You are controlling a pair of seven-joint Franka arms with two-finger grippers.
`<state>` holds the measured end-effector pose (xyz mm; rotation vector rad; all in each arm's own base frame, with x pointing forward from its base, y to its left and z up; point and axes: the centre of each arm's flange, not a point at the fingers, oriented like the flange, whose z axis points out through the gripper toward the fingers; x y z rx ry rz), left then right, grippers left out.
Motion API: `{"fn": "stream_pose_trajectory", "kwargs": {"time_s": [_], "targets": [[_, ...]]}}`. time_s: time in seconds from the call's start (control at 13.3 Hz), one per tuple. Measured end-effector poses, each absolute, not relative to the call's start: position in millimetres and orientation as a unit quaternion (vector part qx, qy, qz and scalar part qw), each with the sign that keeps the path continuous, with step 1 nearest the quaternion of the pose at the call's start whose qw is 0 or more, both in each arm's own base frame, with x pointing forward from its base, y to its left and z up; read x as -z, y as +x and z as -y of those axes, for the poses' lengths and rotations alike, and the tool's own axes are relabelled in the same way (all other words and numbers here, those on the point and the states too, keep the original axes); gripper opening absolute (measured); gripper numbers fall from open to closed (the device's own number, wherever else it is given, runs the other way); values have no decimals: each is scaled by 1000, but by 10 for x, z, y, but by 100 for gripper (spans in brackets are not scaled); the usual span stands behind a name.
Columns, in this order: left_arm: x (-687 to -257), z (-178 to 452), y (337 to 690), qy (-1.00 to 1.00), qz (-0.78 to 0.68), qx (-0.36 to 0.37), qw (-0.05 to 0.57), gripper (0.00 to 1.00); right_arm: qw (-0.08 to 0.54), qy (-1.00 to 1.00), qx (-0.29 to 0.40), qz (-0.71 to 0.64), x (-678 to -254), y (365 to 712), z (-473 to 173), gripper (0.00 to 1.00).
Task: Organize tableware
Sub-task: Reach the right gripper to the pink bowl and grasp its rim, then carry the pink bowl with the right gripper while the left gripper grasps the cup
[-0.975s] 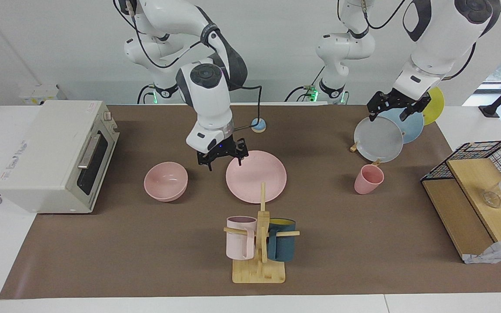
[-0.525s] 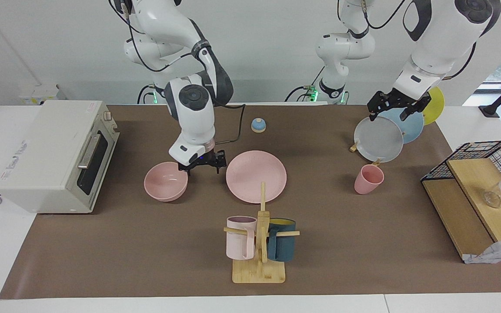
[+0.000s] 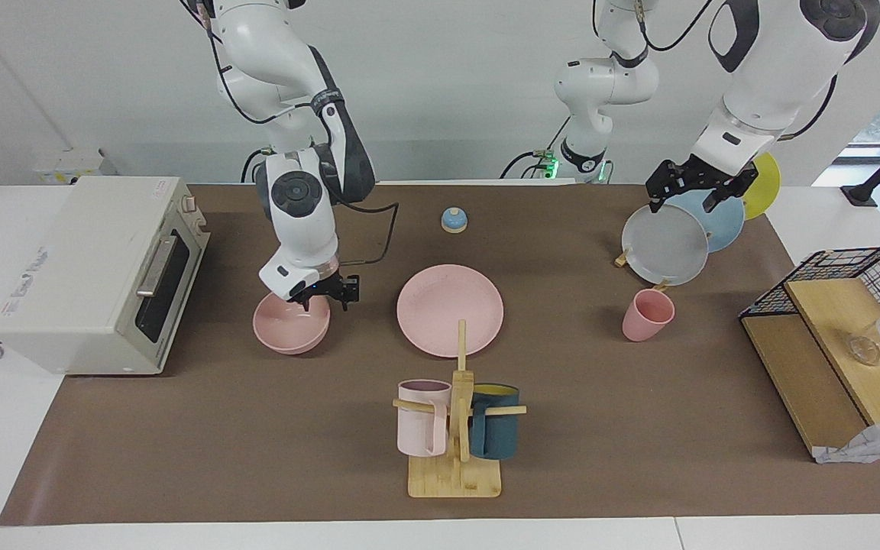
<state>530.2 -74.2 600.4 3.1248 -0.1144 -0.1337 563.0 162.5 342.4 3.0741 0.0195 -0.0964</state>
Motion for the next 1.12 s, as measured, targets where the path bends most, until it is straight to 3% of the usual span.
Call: {"fn": "stream_pose_trajectory", "kwargs": {"time_s": [0.15,0.53,0.6,0.97,1.12], "targets": [[-6004,738,5303,998,36,43,6,100,32,999,32,-6,-3328,5543,-1585,73],[-5921,696,5399,999,29,14,9,100,33,998,26,-44,-3401,5522,-1622,11],[-5814,689,5449,1000,28,6,10,100,40,997,25,-55,-3474,5534,-1686,4],[-5104,720,5851,1000,26,-1,15,100,56,993,17,-102,-4428,5662,-2750,4],[-4811,733,6008,1000,25,-1,17,100,60,993,7,-102,-4429,5606,-3537,4]]}}
